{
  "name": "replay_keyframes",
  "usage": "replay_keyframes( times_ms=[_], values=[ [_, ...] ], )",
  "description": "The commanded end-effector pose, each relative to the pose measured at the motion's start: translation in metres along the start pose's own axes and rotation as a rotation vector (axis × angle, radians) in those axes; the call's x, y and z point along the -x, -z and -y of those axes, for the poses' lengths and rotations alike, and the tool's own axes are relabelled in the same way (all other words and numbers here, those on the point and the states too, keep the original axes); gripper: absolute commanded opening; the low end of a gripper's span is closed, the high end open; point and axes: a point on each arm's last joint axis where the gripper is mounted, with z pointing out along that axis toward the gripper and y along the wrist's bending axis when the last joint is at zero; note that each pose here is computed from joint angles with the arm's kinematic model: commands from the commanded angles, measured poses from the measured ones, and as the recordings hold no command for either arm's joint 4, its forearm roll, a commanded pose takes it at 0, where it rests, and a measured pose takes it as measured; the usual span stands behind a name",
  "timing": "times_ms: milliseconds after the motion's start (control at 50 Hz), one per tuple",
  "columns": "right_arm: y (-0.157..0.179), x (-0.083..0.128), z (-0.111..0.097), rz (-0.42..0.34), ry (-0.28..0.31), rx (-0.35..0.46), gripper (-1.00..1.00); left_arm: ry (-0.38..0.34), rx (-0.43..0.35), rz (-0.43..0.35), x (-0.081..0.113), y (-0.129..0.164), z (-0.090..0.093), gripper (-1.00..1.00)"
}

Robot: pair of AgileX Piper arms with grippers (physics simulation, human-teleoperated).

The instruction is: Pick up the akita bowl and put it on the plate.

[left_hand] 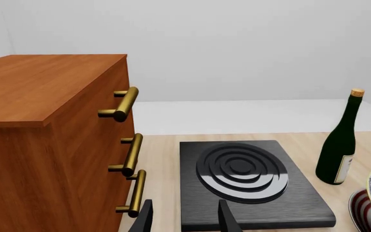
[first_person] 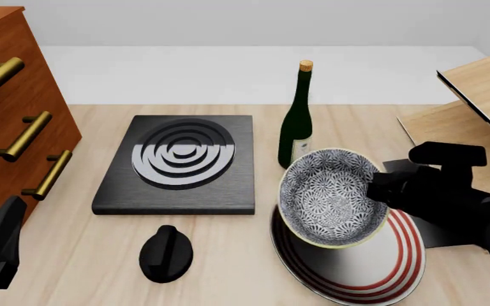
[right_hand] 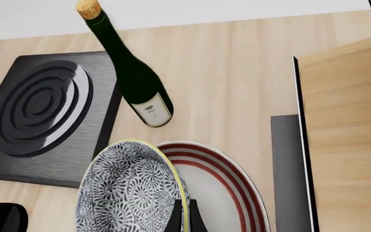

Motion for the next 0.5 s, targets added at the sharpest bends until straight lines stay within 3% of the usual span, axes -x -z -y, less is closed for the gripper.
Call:
replay_keyframes(
  times_ms=[20, 500],
  values=[
    [-0.003, -0.008, 0.007, -0.001, -0.048, -0.024, -1.0, 0.0, 0.0, -0.001, 0.0, 0.0, 0.0, 1.0],
    [-0.016, -0.029, 0.016, -0.037, -0.077, -0.052, -1.0, 0.0, 0.0, 0.001, 0.0, 0.0, 0.0, 1.0]
  ],
)
